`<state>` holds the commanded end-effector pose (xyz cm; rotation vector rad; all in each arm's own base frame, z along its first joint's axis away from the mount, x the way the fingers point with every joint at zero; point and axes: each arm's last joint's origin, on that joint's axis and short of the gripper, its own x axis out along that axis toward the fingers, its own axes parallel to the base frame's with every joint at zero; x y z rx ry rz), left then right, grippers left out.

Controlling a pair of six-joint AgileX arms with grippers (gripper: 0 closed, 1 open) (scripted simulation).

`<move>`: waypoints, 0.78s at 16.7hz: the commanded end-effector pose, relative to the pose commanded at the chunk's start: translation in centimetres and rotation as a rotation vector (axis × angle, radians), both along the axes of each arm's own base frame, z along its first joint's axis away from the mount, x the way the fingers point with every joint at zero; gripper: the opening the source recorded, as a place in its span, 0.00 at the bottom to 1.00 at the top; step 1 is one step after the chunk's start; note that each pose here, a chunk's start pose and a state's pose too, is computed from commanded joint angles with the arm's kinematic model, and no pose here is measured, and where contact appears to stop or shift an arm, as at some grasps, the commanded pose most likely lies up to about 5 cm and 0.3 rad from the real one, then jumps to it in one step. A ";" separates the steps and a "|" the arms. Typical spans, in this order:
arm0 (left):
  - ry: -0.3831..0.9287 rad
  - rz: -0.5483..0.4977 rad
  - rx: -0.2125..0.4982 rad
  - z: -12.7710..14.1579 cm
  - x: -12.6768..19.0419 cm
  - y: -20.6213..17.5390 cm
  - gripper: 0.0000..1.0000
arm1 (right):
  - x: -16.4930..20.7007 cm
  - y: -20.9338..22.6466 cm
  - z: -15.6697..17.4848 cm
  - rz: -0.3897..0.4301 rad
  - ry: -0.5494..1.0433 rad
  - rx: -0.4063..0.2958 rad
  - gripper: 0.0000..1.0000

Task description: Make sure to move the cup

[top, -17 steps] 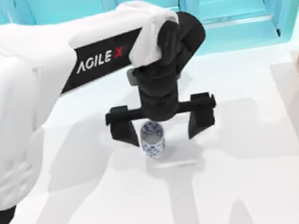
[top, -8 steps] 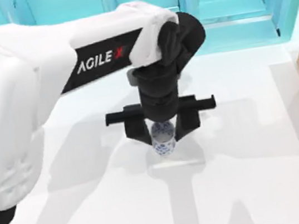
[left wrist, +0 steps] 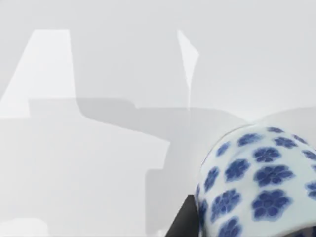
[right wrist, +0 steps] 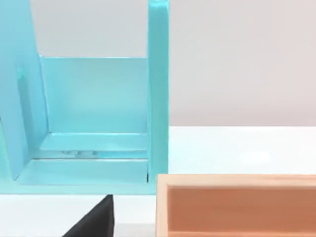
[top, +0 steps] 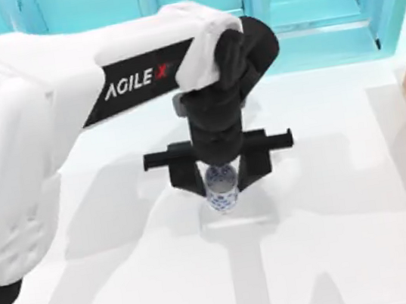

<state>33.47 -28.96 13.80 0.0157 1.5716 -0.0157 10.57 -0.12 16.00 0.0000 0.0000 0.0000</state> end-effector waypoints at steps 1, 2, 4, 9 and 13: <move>0.000 0.000 0.000 0.0 0.0 0.0 0.00 | 0.0 0.0 0.0 0.000 0.000 0.000 1.00; 0.000 0.000 0.000 0.0 0.0 0.0 0.00 | 0.0 0.0 0.0 0.000 0.000 0.000 1.00; -0.001 -0.001 -0.001 0.1 0.1 0.1 0.00 | 0.0 0.0 0.0 0.000 0.000 0.000 1.00; -0.001 -0.001 -0.003 1.9 2.6 6.7 0.00 | 0.0 0.0 0.0 0.000 0.000 0.000 1.00; 0.005 0.002 -0.002 4.1 4.3 18.1 0.00 | 0.0 0.0 0.0 0.000 0.000 0.000 1.00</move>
